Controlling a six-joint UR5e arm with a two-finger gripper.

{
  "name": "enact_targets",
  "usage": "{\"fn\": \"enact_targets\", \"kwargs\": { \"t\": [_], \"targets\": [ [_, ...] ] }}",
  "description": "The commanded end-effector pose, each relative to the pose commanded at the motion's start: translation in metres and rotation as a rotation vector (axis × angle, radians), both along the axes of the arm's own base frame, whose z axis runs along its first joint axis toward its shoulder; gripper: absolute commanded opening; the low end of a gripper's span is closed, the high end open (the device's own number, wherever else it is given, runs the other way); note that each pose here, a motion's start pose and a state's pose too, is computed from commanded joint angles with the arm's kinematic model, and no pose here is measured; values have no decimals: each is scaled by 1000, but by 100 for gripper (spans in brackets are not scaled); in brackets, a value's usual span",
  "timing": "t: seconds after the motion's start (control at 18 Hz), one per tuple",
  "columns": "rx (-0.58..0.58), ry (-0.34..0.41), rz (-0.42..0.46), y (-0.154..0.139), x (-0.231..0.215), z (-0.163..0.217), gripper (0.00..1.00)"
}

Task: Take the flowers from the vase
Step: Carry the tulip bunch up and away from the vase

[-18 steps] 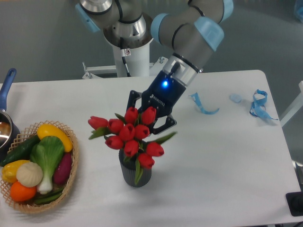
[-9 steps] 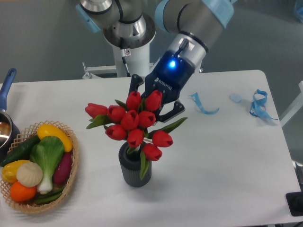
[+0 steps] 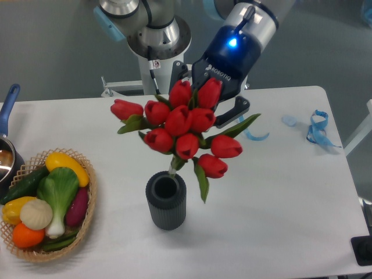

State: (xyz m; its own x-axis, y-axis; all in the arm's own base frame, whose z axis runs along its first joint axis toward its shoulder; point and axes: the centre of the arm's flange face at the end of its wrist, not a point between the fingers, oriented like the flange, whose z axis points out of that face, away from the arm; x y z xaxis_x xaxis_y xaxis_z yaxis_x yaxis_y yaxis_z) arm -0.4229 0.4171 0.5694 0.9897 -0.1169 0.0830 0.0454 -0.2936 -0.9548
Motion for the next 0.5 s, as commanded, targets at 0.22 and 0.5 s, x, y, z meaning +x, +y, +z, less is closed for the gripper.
{"fn": "enact_targets", "kwargs": {
  "t": [0.22, 0.5],
  "targets": [
    [-4, -3, 62, -32, -33, -18, 40],
    [-9, 44, 103, -61, -75, -45, 40]
  ]
}}
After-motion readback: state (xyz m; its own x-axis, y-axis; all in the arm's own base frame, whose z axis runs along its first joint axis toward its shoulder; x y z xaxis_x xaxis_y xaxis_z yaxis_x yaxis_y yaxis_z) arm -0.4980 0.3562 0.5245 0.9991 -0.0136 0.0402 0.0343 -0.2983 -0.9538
